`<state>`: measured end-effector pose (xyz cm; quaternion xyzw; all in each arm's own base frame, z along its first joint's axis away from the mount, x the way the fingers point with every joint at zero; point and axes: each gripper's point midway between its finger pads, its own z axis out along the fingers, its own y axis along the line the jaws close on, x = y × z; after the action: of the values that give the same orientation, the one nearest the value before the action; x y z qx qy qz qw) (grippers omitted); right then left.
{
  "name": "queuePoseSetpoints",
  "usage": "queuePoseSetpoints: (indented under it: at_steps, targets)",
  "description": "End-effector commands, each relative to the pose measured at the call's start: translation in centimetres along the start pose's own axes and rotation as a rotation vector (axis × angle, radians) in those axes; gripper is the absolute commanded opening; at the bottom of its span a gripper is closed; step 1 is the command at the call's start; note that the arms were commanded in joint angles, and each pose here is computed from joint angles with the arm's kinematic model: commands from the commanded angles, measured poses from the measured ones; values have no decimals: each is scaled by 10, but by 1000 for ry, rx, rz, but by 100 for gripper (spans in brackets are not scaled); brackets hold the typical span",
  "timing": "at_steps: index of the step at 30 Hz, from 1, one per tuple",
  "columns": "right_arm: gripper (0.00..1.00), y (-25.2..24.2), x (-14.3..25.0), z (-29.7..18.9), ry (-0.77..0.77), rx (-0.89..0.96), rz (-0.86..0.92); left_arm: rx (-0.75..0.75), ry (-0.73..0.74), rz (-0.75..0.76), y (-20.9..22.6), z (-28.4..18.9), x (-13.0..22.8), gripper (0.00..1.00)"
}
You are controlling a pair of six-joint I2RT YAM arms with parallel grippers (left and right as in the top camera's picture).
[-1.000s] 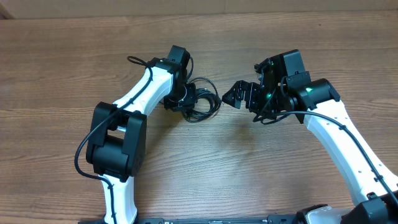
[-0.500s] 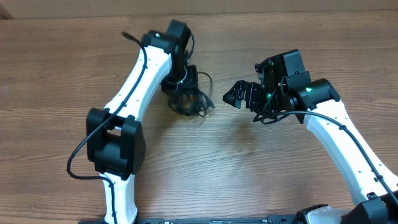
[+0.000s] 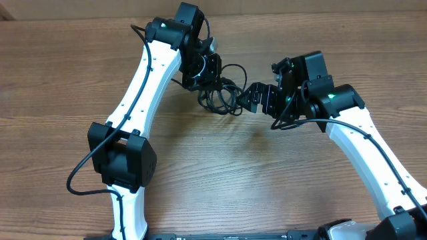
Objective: Untangle cables
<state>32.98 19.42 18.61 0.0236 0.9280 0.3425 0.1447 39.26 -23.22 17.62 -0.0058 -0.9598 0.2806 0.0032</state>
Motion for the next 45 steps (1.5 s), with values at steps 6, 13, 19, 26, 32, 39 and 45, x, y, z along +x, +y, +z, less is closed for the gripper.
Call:
queuePoseSetpoints:
  at_steps: [6,13,19,26,32,39,45]
  targets:
    - [78,21,-8,5,-61,24,-267,114,34,-136,-24,-7,4,4]
    - [77,27,0,21,-61,96,-392,229,95,-165,-44,-11,13,4]
    - [62,16,-4,34,-64,160,-395,269,118,-167,-50,-13,16,4]
    - [13,15,-8,36,-82,167,-350,199,82,-169,-38,-10,11,4]
    - [4,29,-11,36,-92,102,-280,37,2,-174,-9,-6,0,4]
    - [4,66,-34,8,-174,30,-238,-214,-109,-171,32,-9,-13,26]
    - [4,103,-57,-23,-263,-35,-246,-287,-120,-178,45,-10,-12,36]
